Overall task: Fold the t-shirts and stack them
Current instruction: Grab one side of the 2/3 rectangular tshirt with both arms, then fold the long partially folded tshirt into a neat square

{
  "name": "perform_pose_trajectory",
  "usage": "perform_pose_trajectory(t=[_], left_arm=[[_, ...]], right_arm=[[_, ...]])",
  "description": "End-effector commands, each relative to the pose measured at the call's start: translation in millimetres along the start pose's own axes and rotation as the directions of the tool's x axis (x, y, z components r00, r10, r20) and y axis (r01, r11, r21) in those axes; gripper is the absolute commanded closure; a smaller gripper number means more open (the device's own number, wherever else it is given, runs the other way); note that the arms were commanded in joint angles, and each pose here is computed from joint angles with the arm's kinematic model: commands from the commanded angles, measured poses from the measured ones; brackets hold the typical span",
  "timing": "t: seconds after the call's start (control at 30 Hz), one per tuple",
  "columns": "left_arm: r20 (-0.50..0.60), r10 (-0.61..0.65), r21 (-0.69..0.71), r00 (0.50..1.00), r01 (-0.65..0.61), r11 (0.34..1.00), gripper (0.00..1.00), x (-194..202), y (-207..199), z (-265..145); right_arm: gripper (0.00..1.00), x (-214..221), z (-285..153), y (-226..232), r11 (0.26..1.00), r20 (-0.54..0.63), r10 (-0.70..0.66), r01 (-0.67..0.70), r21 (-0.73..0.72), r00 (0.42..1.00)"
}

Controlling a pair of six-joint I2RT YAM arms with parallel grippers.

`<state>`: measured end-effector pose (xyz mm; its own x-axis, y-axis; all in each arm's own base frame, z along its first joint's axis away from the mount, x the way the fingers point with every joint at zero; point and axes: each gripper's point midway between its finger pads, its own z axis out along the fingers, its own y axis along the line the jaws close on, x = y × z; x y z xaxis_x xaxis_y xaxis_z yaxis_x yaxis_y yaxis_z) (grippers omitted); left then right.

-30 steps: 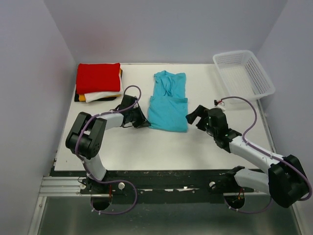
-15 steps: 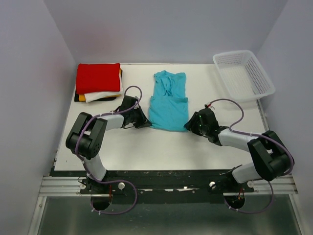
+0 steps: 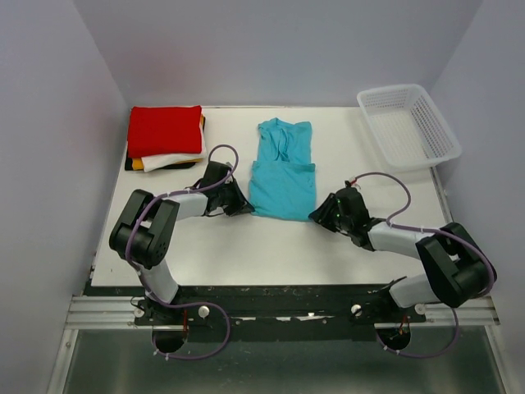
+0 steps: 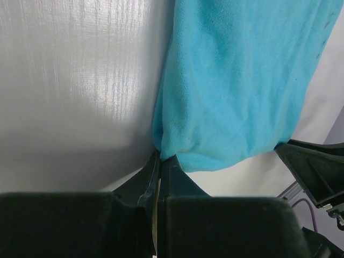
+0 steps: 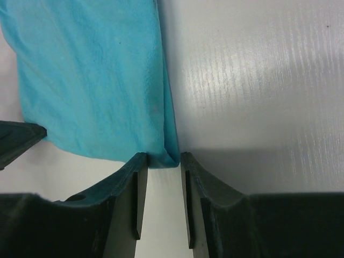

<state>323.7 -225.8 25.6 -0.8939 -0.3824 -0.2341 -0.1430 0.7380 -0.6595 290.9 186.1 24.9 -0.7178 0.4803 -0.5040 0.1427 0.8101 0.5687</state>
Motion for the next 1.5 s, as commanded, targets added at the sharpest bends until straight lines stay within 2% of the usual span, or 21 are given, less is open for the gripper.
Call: perform_pose_trajectory(t=[0.0, 0.2, 0.27, 0.33, 0.37, 0.57, 0.73, 0.87, 1.0, 1.13, 1.27, 1.37, 1.47], left_arm=[[-0.035, -0.014, -0.124, 0.999, 0.010, 0.992, 1.00, 20, 36, 2], [-0.042, -0.012, -0.112, 0.999, 0.007, 0.994, 1.00, 20, 34, 4], [-0.044, -0.012, -0.118, 0.999, 0.007, 0.993, 1.00, 21, 35, 3], [-0.042, -0.011, -0.122, 0.999, 0.006, 0.993, 1.00, 22, 36, 1], [-0.042, -0.012, -0.123, 0.999, 0.006, 0.992, 1.00, 23, 36, -1], [0.004, -0.040, -0.136, 0.999, 0.040, 0.990, 1.00, 56, 53, -26], [-0.041, -0.027, -0.148, 0.999, 0.021, 0.989, 1.00, 117, 60, -49], [-0.017, -0.008, -0.204, 1.000, 0.004, 0.979, 1.00, 146, 63, -78], [0.045, 0.042, -0.162, 0.998, -0.035, 0.986, 1.00, 154, 48, -114], [0.119, 0.087, -0.001, 0.989, -0.088, 0.996, 1.00, 148, 20, -139], [0.196, 0.138, 0.103, 0.971, -0.160, 0.982, 1.00, 133, -12, -159], [0.265, 0.179, 0.118, 0.948, -0.216, 0.969, 1.00, 115, -36, -173], [0.349, 0.204, 0.067, 0.915, -0.241, 0.968, 1.00, 86, -55, -185]], right_arm=[[0.63, 45, -8, -51, 0.989, -0.130, 0.008, 0.011, 0.145, 0.992], [0.70, 52, 3, -54, 0.989, -0.144, 0.017, 0.004, 0.145, 0.989], [0.80, 53, 5, -56, 0.987, -0.155, 0.022, 0.003, 0.159, 0.988], [0.98, 60, 3, -47, 0.994, -0.196, 0.019, 0.003, 0.112, 0.980], [0.99, 63, 1, -43, 0.996, -0.212, 0.014, 0.005, 0.091, 0.977], [0.99, 86, -37, -42, 0.995, -0.323, -0.066, 0.088, 0.055, 0.944], [0.99, 118, -81, -36, 0.991, -0.417, -0.131, 0.125, -0.043, 0.900], [0.99, 123, -112, -23, 0.986, -0.431, -0.156, 0.113, -0.124, 0.889], [0.99, 123, -146, -7, 0.961, -0.436, -0.217, 0.114, -0.252, 0.874], [0.99, 115, -168, 10, 0.935, -0.405, -0.254, 0.116, -0.335, 0.879], [0.99, 84, -177, 48, 0.895, -0.276, -0.248, 0.111, -0.433, 0.928], [0.99, 44, -175, 66, 0.911, -0.138, -0.207, 0.139, -0.389, 0.968], [0.99, 7, -166, 75, 0.946, -0.020, -0.129, 0.117, -0.301, 0.991]])
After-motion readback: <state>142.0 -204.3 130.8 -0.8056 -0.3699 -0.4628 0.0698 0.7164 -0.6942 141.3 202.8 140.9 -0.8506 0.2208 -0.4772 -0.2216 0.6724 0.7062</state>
